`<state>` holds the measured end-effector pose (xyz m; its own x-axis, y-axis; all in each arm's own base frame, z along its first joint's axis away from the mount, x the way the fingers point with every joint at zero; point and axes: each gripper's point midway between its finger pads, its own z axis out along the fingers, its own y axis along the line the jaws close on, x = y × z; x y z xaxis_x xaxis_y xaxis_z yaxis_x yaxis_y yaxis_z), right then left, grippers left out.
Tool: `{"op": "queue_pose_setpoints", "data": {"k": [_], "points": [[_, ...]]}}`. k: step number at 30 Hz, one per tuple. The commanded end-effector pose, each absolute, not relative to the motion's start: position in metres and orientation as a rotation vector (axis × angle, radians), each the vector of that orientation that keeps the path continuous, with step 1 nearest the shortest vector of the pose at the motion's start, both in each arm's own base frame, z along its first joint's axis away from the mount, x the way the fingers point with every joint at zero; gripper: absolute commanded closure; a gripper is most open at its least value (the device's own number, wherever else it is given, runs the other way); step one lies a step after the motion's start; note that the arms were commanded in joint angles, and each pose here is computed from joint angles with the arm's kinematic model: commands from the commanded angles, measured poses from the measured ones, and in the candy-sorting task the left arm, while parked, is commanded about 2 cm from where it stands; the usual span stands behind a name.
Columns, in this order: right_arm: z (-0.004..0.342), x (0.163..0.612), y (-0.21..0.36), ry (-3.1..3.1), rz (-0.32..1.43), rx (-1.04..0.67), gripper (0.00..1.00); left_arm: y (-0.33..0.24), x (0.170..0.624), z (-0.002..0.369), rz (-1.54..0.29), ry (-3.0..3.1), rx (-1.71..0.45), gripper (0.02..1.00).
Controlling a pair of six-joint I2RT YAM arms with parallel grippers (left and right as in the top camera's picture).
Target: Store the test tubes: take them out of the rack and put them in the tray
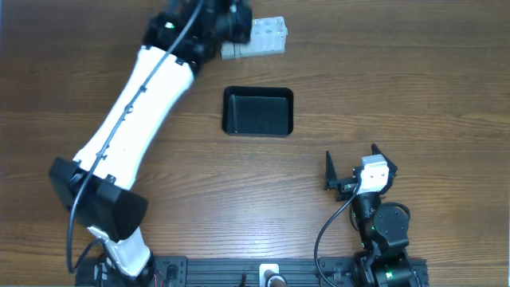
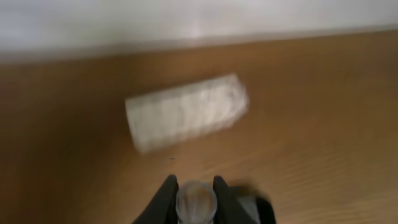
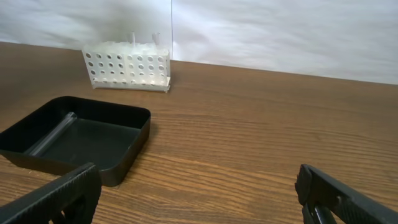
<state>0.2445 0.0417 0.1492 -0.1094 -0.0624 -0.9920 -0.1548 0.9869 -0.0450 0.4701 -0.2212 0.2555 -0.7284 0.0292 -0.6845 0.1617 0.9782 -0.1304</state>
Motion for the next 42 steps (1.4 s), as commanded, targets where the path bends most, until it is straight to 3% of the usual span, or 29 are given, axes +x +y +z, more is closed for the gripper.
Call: {"op": "queue_pose_setpoints", "data": {"k": [1,12,25,29,34,37,40,42], "points": [[0.147,0.244,0.044,1.68,0.085,-0.177,0.009,-0.225,0.457,0.194,-0.153,2.536,-0.125,0.93],[0.147,0.244,0.044,1.68,0.085,-0.177,0.009,-0.227,0.43,0.103,-0.018,2.75,-0.221,0.925],[0.147,0.244,0.044,1.68,0.085,-0.177,0.009,-0.219,0.423,0.061,0.051,2.816,-0.22,0.919],[0.147,0.244,0.044,1.68,0.085,-0.177,0.007,-0.221,0.423,0.044,0.063,2.84,-0.217,0.866],[0.147,0.244,0.044,1.68,0.085,-0.177,0.009,-0.221,0.425,0.046,0.055,2.833,-0.22,0.761],[0.147,0.244,0.044,1.68,0.085,-0.177,0.009,-0.221,0.426,0.061,0.035,2.809,-0.21,0.632],[0.147,0.244,0.044,1.68,0.085,-0.177,0.009,-0.225,0.432,0.115,-0.019,2.693,-0.124,0.538],[0.147,0.244,0.044,1.68,0.085,-0.178,0.009,-0.222,0.437,0.17,-0.041,2.551,-0.098,0.503]]}}
